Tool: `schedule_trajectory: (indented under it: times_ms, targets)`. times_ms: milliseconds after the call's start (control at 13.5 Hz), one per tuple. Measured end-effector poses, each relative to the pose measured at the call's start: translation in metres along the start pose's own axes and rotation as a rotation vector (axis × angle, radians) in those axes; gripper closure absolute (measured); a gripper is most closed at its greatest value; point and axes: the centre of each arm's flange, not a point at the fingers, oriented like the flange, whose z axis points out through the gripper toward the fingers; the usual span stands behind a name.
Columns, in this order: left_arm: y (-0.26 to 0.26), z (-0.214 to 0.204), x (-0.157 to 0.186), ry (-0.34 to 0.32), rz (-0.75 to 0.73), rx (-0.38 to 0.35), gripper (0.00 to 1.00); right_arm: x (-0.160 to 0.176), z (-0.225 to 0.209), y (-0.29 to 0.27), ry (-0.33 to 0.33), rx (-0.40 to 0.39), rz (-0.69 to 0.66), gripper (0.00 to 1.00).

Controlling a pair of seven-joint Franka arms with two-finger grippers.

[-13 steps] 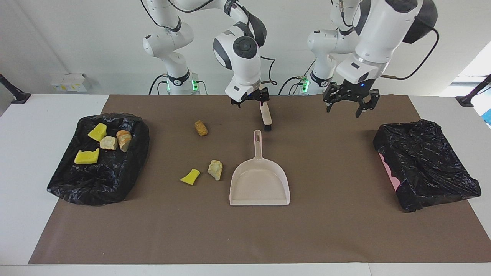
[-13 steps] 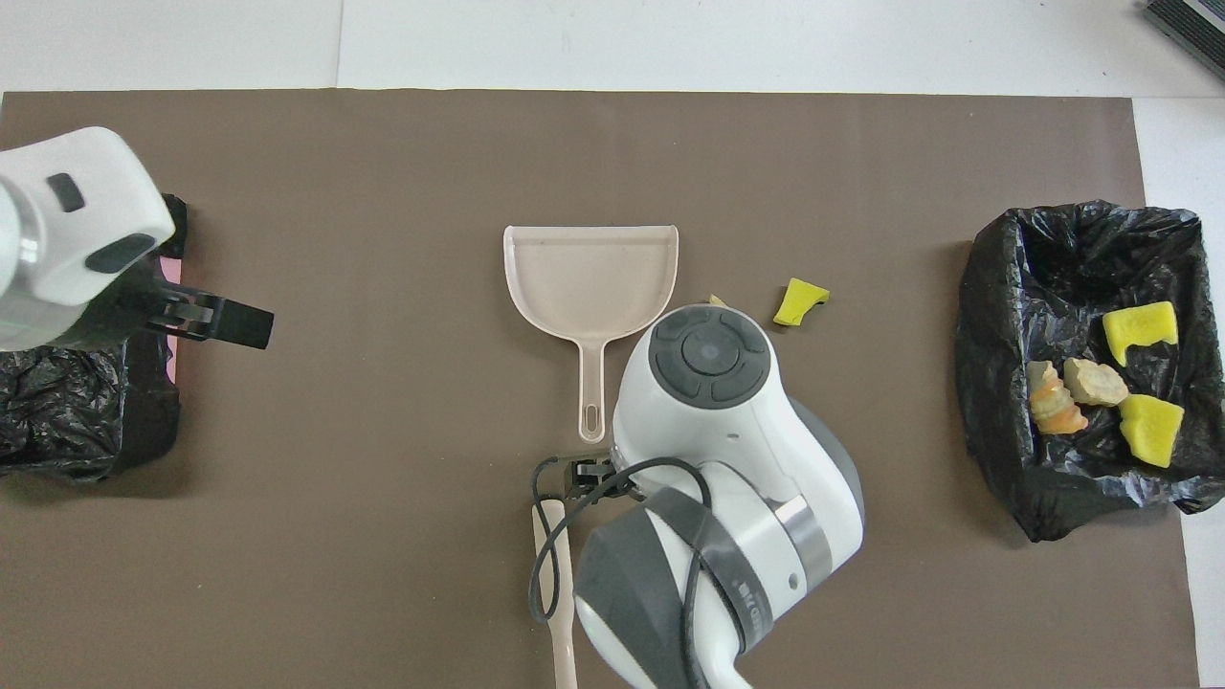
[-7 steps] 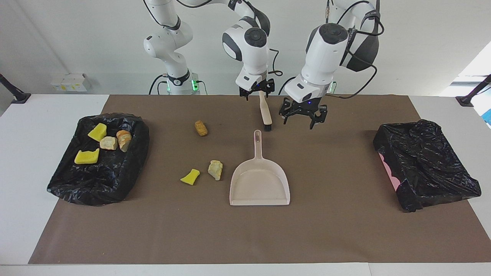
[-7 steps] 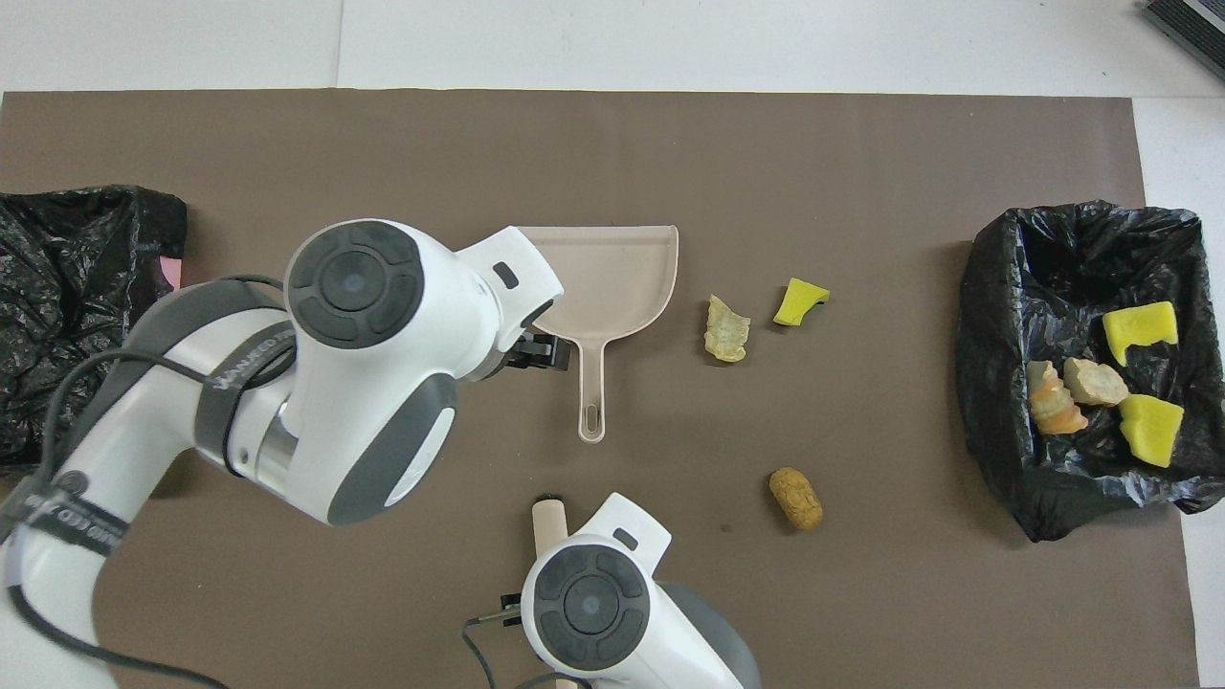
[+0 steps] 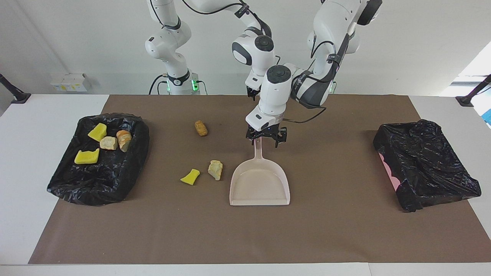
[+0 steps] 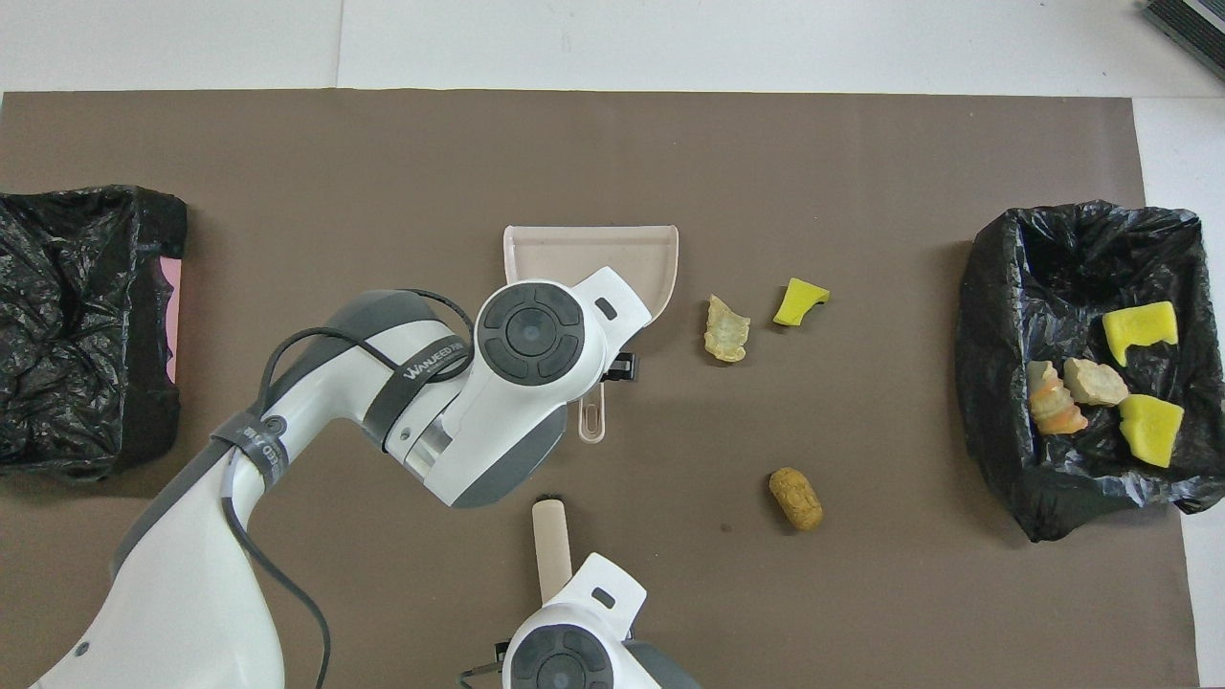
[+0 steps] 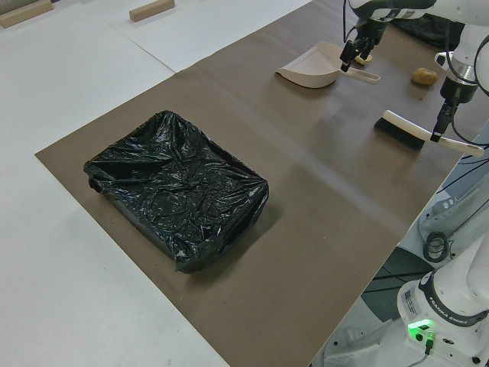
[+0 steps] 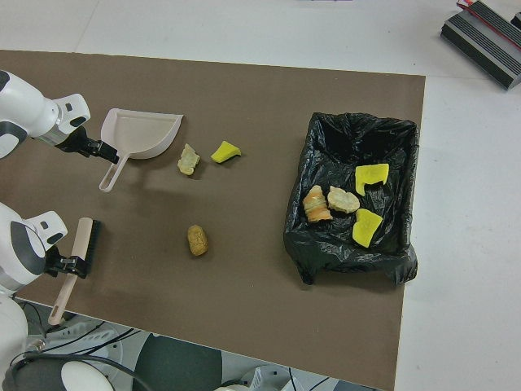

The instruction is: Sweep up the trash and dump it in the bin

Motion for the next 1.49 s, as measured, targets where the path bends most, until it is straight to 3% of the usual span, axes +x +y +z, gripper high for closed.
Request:
schedule_trajectory:
  times_ms: [223,297,446,520,668,743,817,1114,1485]
  targets:
    - [0.011,0.025,-0.001,0.009,-0.042,-0.001,0.0,-0.02,0.011,-0.012,-0.012,-0.02,0.006,0.25]
    - [0.011,0.028,-0.001,0.006,-0.047,-0.001,0.08,-0.023,0.013,-0.012,-0.015,-0.024,0.004,0.26]
    - [0.011,0.027,-0.001,0.008,-0.05,-0.002,0.35,-0.022,0.015,-0.009,-0.018,-0.028,0.007,0.37]
    - [0.012,0.027,0.0,0.009,-0.051,-0.003,0.45,-0.022,0.016,-0.009,-0.019,-0.029,0.008,0.38]
    - [0.011,0.026,0.0,0.01,-0.052,-0.003,0.69,-0.022,0.016,-0.009,-0.019,-0.03,0.008,0.57]
    - [0.011,0.026,0.001,0.011,-0.053,-0.002,0.69,-0.022,0.016,-0.009,-0.02,-0.03,0.009,0.71]
    - [0.01,0.026,0.001,0.011,-0.053,-0.002,0.69,-0.022,0.016,-0.008,-0.02,-0.03,0.009,0.75]
    - [0.0,0.012,0.009,0.026,0.021,0.011,0.69,-0.021,0.015,-0.007,-0.026,-0.034,0.014,0.75]
    - [-0.041,-0.016,0.018,-0.015,0.267,0.089,0.69,-0.004,-0.021,0.018,-0.036,-0.024,0.073,0.75]
